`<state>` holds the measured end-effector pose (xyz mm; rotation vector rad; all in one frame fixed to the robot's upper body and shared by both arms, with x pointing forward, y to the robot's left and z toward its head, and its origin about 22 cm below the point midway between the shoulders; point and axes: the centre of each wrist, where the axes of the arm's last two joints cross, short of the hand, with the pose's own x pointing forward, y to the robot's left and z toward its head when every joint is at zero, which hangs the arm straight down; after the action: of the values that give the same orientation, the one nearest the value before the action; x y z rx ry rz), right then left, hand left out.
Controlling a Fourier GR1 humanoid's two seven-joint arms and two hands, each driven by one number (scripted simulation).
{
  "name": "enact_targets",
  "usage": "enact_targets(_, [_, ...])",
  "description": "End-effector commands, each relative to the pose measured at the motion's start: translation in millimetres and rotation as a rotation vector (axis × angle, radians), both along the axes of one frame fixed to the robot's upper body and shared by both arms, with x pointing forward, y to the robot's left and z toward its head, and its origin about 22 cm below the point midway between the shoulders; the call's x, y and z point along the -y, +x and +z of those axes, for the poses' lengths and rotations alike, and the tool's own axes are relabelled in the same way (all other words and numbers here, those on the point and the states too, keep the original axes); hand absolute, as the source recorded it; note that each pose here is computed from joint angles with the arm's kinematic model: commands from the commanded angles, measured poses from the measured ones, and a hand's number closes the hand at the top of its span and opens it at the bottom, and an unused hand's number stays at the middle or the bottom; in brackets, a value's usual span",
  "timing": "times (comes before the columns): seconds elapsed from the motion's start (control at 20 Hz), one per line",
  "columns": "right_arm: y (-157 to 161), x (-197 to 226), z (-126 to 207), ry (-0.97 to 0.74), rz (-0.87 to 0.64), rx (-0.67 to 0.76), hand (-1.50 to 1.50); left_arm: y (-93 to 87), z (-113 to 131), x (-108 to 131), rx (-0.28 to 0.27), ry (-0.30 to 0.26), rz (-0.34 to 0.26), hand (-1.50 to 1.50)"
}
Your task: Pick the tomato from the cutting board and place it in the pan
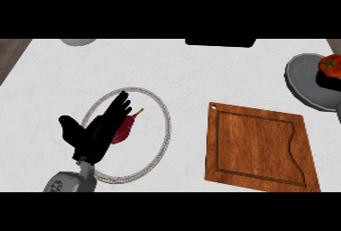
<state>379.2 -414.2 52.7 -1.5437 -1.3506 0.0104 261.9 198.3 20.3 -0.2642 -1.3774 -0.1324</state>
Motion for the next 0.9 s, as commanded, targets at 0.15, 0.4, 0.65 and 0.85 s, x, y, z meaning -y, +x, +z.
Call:
enact_targets(0.15, [-18, 30, -14, 0.122, -0.071, -0.300, -1.50, 1.7, 2, 5, 0.021, 0.010, -0.040, 0.00])
enact_targets(0.4, [-13, 22, -15, 0.204, 0.014, -0.246, -1.50, 1.6, 0, 14, 0.008, -0.009, -0.033, 0.00])
enact_targets(0.65, [-9, 17, -13, 0.313, 0.105, 0.009, -1.50, 2.2, -1, 1, -0.001, 0.001, -0.018, 0.00])
enact_targets(0.85, [-17, 40, 2, 0.453, 0.132, 0.151, -1.50, 1.4, 5, 4, 0.026, -0.012, -0.005, 0.00])
